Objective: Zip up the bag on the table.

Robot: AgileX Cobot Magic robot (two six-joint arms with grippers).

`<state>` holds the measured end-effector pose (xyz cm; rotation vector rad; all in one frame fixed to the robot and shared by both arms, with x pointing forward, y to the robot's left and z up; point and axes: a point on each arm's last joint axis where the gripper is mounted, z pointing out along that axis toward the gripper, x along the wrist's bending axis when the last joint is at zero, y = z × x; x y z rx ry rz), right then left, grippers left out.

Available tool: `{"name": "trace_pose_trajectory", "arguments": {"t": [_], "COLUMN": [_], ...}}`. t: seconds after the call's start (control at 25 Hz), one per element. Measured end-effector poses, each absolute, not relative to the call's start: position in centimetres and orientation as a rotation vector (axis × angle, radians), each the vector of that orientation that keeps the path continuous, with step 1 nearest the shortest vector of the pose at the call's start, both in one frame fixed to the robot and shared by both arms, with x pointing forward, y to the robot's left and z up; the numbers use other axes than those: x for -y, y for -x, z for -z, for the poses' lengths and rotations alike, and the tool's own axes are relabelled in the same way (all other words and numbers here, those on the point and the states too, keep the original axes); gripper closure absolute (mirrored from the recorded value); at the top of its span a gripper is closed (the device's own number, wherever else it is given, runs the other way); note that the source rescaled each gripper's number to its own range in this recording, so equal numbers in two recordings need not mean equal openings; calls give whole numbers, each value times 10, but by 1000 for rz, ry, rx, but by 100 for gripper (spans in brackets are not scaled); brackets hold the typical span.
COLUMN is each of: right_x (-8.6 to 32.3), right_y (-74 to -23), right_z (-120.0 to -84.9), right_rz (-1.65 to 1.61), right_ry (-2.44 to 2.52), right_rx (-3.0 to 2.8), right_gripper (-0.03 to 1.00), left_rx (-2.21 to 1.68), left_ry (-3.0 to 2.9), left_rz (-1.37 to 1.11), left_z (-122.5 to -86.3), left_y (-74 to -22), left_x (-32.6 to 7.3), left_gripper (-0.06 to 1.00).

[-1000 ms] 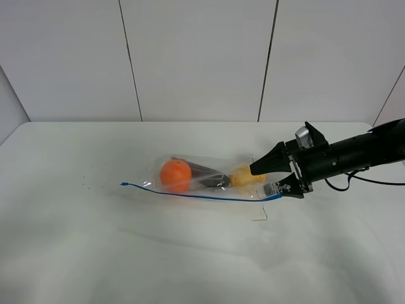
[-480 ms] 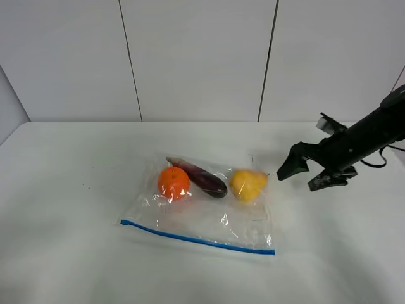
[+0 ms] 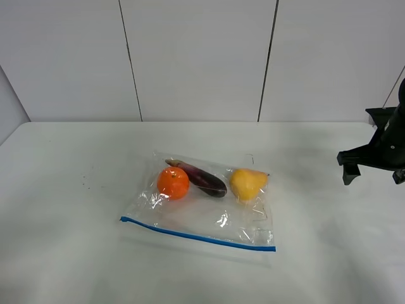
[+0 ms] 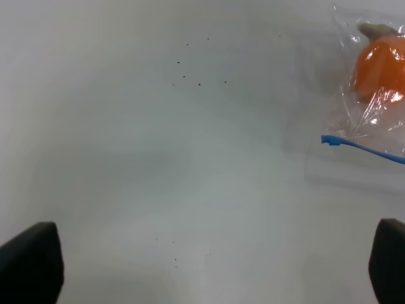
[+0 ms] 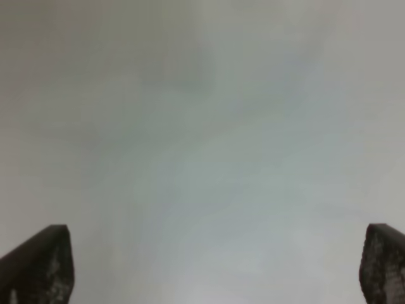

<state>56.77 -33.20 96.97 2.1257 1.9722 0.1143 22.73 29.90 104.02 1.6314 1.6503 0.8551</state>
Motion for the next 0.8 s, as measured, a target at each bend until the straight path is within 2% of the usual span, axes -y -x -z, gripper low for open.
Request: {"name": "trace_pose_trajectory", "arguments": {"t": [0.28,0.48,0.8], "right_x": [321,318,312], "right_y": [-565,-554,-487], "right_z": [-975,-1009,-1048], "right_rz": [-235,-346,-441], "right_ry": [-2115,-2034,-1928], "right_rx": [-2099,-2080,-2037], "right_gripper": [-3,-3,-3], "left_rx": [-1650,-1650,-1650], "left_ry": [-1631,-1631,-1631], "left_rz": [-855,-855,-855], "left_z": [-1040,-1040,-1040], "left_y": [-227,-227,-227], "left_x": [-299,-299,-299], "left_gripper": [-5,-5,-5]}}
